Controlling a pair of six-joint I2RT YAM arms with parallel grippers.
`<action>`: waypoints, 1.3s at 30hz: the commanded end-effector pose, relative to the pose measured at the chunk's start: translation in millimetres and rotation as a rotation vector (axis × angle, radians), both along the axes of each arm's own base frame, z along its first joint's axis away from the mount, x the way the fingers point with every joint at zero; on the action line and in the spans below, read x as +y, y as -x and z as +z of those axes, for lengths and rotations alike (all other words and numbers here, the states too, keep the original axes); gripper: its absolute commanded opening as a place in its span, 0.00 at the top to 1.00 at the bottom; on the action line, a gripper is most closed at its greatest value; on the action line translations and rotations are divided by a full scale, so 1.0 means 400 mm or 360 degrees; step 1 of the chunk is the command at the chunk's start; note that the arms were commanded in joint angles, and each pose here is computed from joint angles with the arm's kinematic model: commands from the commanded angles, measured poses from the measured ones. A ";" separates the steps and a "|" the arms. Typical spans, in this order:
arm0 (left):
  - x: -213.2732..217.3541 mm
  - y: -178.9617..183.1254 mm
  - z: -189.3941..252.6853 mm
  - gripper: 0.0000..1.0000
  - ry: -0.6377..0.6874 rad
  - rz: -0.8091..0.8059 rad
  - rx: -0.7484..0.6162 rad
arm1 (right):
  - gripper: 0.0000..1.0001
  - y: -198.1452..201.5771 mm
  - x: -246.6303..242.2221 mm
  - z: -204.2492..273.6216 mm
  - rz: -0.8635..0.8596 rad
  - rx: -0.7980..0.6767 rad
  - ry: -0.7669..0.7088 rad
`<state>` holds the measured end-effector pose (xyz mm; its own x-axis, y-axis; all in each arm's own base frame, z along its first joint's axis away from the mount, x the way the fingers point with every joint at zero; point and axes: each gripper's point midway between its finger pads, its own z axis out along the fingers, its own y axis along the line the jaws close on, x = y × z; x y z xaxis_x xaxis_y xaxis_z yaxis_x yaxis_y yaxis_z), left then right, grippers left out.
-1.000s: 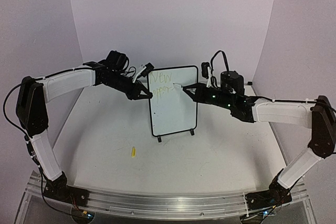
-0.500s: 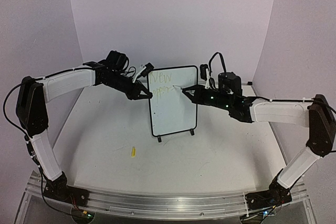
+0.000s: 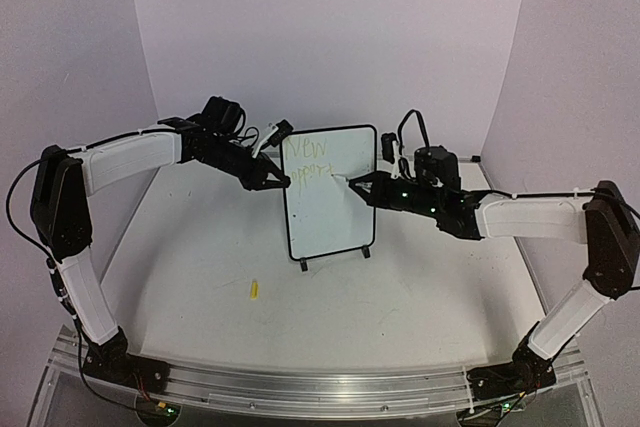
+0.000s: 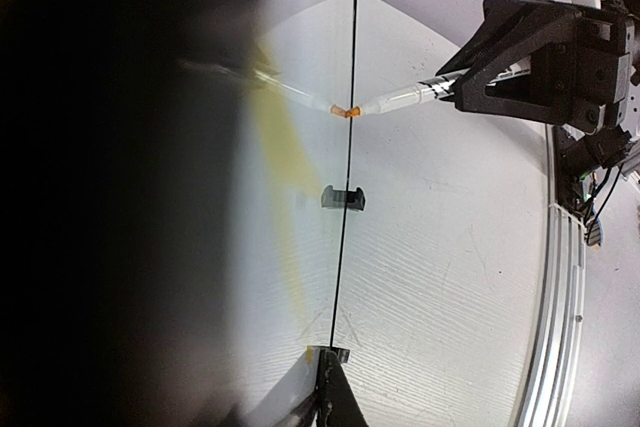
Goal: Write a sentence on the whiteboard
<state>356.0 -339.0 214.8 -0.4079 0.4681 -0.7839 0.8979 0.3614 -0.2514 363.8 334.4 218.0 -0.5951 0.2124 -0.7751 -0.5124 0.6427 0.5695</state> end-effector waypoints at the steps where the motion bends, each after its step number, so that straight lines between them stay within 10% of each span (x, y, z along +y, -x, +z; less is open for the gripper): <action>1: 0.037 0.016 -0.025 1.00 -0.0145 0.0037 -0.0005 | 1.00 -0.007 -0.019 -0.016 -0.0070 0.0028 0.0010; 39: 0.039 0.015 -0.021 1.00 -0.0146 0.0044 -0.0014 | 1.00 0.102 -0.066 0.182 0.0177 -0.0317 -0.0061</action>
